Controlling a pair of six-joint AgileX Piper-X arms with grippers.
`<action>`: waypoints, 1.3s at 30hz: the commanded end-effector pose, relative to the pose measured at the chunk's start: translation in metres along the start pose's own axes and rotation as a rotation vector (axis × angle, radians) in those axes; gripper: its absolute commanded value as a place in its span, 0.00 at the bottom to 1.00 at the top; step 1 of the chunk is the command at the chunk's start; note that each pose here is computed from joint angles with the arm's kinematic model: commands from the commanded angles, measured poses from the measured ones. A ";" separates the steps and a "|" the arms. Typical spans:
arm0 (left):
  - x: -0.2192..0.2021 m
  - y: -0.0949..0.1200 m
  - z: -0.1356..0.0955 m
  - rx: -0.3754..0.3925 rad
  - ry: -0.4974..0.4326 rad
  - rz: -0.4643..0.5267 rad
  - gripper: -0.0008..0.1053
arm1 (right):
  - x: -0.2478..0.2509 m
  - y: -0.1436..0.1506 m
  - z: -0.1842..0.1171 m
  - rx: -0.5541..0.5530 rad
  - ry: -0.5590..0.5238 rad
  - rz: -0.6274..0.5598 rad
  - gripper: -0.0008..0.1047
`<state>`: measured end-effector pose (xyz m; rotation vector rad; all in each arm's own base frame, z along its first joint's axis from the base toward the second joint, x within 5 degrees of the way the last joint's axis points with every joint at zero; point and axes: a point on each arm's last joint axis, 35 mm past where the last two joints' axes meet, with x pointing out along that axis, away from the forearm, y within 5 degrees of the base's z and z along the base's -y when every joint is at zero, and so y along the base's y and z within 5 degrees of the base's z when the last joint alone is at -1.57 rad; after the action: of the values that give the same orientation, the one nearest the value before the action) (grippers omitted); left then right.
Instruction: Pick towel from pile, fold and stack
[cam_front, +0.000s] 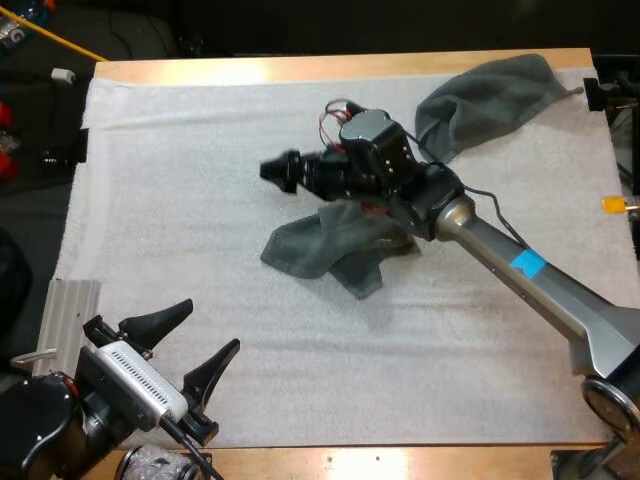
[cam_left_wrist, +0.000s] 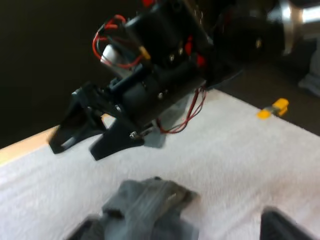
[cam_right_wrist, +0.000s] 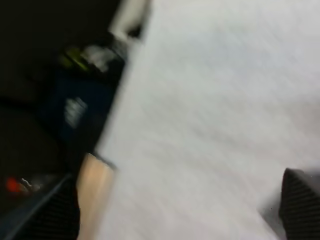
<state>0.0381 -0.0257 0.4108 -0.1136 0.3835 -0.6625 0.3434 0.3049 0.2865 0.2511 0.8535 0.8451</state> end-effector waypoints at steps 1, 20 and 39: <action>-0.001 -0.001 -0.001 -0.008 0.015 -0.012 0.58 | -0.012 0.004 0.001 -0.041 0.034 -0.018 0.76; -0.001 0.000 -0.006 -0.019 0.058 -0.008 0.58 | -0.068 -0.028 -0.029 -0.198 0.389 -0.483 0.76; -0.002 0.000 -0.011 -0.036 0.099 -0.004 0.58 | -0.028 -0.006 -0.095 -0.374 0.659 -0.417 0.50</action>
<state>0.0336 -0.0243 0.3998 -0.1155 0.4962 -0.6523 0.2651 0.2679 0.2388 -0.5351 1.2788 0.6772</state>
